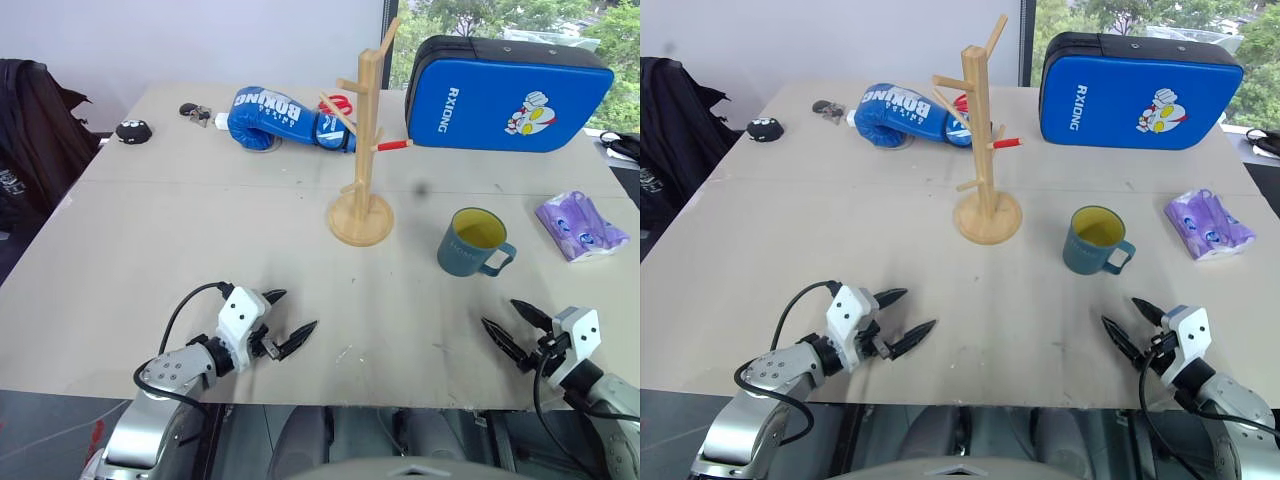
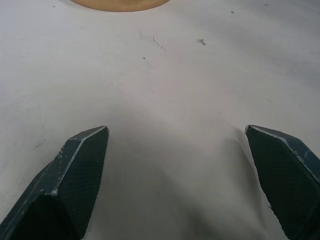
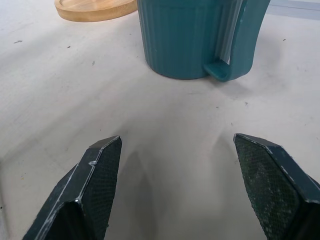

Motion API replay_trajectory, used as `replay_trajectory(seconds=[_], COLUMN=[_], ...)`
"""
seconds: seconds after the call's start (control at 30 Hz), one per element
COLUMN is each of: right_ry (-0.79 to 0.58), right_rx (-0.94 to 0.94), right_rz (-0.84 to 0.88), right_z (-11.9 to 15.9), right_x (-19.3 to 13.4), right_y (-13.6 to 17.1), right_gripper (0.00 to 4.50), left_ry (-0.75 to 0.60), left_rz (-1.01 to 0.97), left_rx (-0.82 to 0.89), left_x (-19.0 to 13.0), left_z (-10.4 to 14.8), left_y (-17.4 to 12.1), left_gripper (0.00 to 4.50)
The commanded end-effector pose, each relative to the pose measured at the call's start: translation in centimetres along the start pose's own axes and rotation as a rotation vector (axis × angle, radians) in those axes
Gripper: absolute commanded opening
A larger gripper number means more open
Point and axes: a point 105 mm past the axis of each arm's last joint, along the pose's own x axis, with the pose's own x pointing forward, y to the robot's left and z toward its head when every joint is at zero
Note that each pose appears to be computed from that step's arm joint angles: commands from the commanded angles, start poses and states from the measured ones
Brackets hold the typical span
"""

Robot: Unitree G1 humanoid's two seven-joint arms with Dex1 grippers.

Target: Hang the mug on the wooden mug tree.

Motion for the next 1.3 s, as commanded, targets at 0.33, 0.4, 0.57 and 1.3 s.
replay_trajectory(seconds=[0.33,0.4,0.57,1.3], right_ry=[-0.059,-0.079,-0.168,-0.171], right_rx=[-0.028,-0.029,-0.008,0.018], right_rz=[-0.083,-0.145,-0.329,-0.54], right_z=[1.3,1.6,3.2,3.3], right_x=[0.0,0.3,2.0,6.6], right_y=[-1.0,-1.7,-3.3,-3.9], right_gripper=[3.58,3.58,3.58,3.58], left_ry=[-0.072,-0.116,-0.236,-0.276], left_rz=[-0.083,-0.132,-0.319,-0.39], left_rx=[0.049,0.064,0.098,0.2], left_x=[0.4,0.7,1.4,2.1], left_z=[2.5,4.2,9.4,13.6], left_y=[-1.3,-1.9,-4.5,-5.7], left_gripper=[4.5,4.5,4.5,4.5])
